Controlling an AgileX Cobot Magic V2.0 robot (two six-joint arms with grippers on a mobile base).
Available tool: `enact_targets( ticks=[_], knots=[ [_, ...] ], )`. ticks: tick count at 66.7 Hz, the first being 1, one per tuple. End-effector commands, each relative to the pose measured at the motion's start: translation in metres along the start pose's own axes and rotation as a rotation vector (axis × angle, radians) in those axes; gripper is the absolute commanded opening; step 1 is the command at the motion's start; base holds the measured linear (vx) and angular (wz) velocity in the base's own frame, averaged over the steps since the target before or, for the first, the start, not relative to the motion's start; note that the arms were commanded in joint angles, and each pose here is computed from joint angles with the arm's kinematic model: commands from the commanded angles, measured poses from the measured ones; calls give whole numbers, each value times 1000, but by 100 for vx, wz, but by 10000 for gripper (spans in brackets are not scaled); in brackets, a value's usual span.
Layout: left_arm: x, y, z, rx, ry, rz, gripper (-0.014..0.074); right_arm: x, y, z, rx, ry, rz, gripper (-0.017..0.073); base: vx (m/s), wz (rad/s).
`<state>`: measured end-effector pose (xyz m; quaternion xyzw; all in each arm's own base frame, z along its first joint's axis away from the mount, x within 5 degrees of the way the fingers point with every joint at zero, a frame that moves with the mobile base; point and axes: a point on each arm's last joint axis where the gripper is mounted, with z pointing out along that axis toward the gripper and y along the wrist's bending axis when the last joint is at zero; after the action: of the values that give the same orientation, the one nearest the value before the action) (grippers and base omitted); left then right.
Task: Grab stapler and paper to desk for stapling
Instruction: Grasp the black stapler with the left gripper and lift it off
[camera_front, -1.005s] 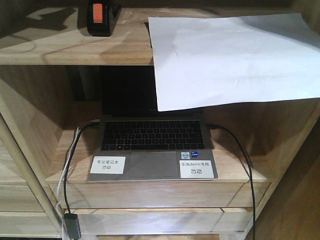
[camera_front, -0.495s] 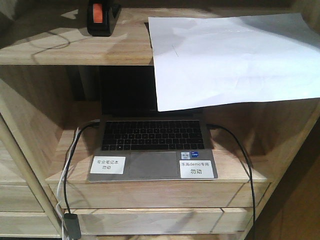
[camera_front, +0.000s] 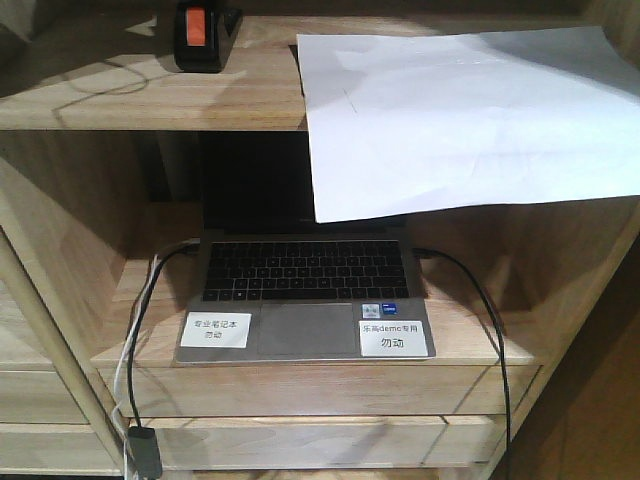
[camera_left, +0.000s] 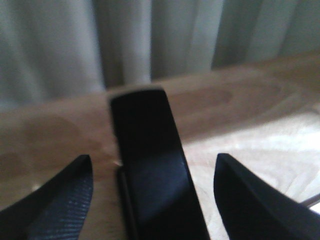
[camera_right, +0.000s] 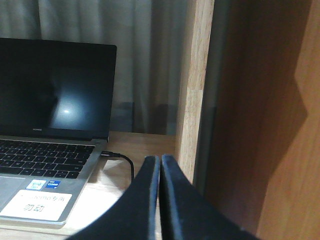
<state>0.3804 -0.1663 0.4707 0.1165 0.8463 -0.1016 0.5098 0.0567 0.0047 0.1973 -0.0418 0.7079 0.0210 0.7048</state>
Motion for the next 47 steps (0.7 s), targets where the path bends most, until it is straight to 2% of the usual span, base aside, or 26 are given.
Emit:
enact_targets(
  ticks=[1, 8, 14, 17, 27, 39, 47],
  knots=[
    [-17, -2, -22, 25, -105, -25, 496, 1, 1, 0, -6, -57, -8, -9, 0, 0],
    [-15, -2, -19, 19, -99, -45, 469, 1, 1, 0, -6, -57, -8, -9, 0, 0],
    [-16, -1, -19, 4, -101, -38, 379, 1, 1, 0, -6, -57, -8, -9, 0, 0],
    [-15, 0, -19, 1, -99, -36, 313, 1, 1, 0, -6, -57, -8, -9, 0, 0],
    [-14, 0, -21, -1, -84, -35, -3, 1, 1, 0, -6, -57, -8, -9, 0, 0],
    [-21, 1, -41, 5, -120, -34, -8, 1, 1, 0, -6, -57, -8, -9, 0, 0],
    [-30, 3, -72, 11, -178, -37, -8, 1, 1, 0, -6, -57, -8, -9, 0, 0]
  ],
)
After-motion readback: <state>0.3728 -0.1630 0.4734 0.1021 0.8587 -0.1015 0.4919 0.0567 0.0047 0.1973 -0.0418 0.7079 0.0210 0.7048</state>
